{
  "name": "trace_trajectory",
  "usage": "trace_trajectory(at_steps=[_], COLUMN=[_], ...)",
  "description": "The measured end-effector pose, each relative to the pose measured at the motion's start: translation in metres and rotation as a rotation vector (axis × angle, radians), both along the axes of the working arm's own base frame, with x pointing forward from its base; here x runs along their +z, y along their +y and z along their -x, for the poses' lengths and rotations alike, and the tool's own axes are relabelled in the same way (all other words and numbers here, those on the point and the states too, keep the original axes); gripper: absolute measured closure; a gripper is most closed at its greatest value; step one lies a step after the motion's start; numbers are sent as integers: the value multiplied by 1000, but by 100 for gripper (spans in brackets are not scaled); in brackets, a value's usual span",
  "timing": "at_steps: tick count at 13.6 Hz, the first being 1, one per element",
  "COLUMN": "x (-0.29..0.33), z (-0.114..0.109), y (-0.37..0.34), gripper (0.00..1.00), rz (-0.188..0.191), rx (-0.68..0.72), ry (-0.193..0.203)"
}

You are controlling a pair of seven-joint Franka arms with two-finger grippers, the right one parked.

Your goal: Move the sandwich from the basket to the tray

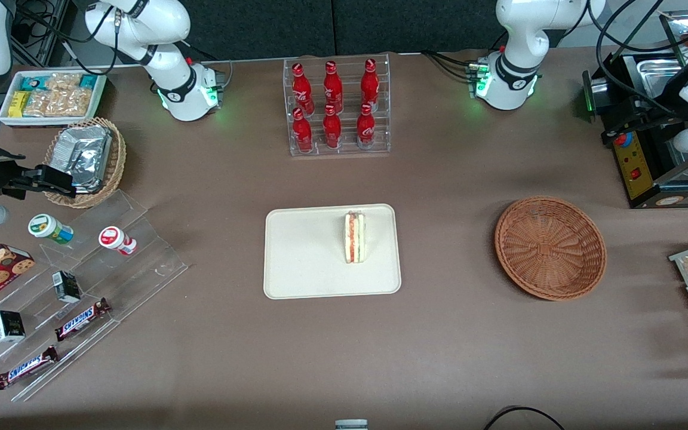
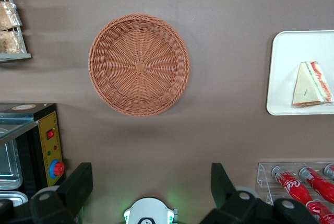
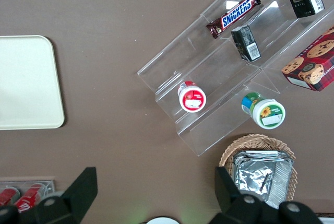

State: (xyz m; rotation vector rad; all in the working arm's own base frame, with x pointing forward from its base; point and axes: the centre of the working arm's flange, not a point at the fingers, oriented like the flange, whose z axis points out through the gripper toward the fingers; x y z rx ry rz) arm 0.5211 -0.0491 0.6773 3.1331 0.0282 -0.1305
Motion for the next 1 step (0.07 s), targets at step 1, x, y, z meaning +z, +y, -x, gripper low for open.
trace_trajectory(at_steps=[1], x=[0], z=[0], y=[0], gripper=[0], rz=[2], rx=[-1], ry=[-1])
